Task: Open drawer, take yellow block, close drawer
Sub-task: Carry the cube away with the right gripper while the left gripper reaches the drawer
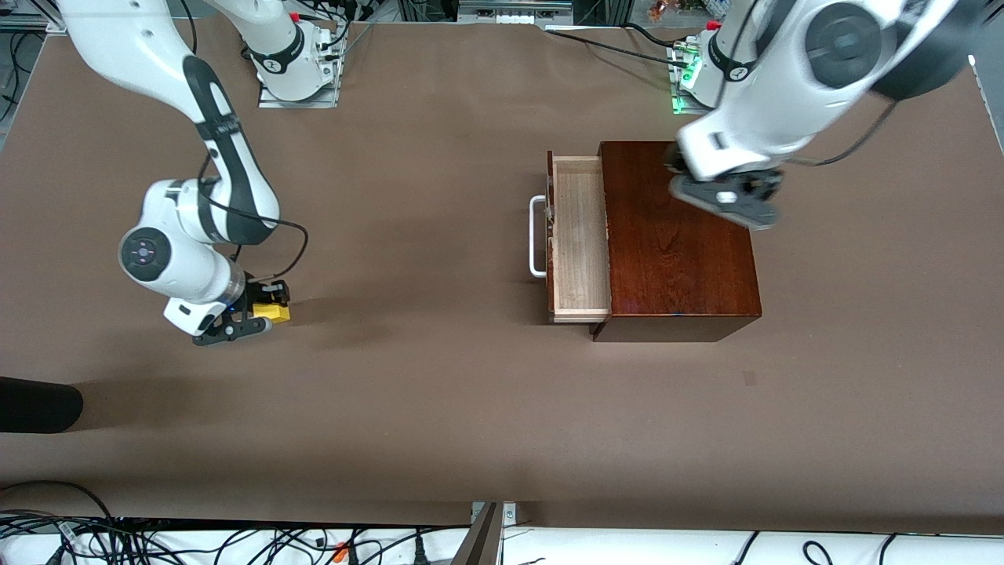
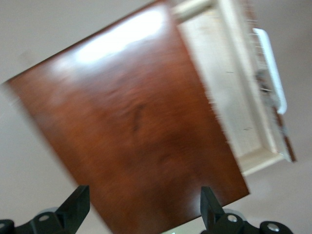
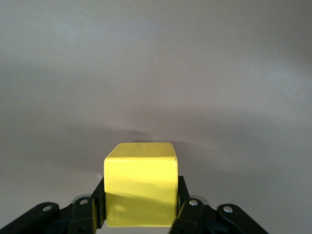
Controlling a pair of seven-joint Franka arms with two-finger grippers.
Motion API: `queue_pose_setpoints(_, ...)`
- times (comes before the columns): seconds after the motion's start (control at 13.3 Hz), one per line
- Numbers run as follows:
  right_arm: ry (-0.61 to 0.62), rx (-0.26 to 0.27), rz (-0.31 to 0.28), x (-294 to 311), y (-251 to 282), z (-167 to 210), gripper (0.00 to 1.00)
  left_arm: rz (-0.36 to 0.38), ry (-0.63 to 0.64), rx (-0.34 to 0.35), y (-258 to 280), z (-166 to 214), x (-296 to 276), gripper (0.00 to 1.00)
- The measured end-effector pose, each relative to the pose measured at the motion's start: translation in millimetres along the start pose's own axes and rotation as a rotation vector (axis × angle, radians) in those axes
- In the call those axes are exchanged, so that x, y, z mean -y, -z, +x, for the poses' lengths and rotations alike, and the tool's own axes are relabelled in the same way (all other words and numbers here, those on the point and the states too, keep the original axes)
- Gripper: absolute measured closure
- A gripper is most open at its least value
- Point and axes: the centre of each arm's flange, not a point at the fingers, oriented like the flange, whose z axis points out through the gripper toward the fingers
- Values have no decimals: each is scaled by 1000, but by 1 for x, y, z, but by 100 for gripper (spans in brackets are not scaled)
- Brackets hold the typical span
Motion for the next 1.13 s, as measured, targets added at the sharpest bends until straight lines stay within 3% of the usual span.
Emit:
queue_pose_setpoints(0.15, -41, 7, -1, 4, -17, 0, 44, -30, -145, -16, -9, 34, -32, 0)
queue_pose_setpoints(0.38, -117, 5, 10, 19, -18, 2, 44, -59, -367, -111, -27, 81, -88, 0)
queue_pose_setpoints(0.75, -163, 1, 19, 34, -21, 4, 44, -87, -720, -202, -114, 128, -180, 0)
queue_pose_setpoints(0.83, -159, 2, 19, 34, -22, 4, 38, -90, -802, -212, -133, 136, -183, 0)
queue_pose_setpoints(1.06, -142, -56, 20, 33, 0, 13, 6, -84, -946, -210, -161, 148, -177, 32)
queue_pose_setpoints(1.13, -140, -87, 24, 33, 25, 16, 0, -79, -981, -204, -164, 148, -177, 44)
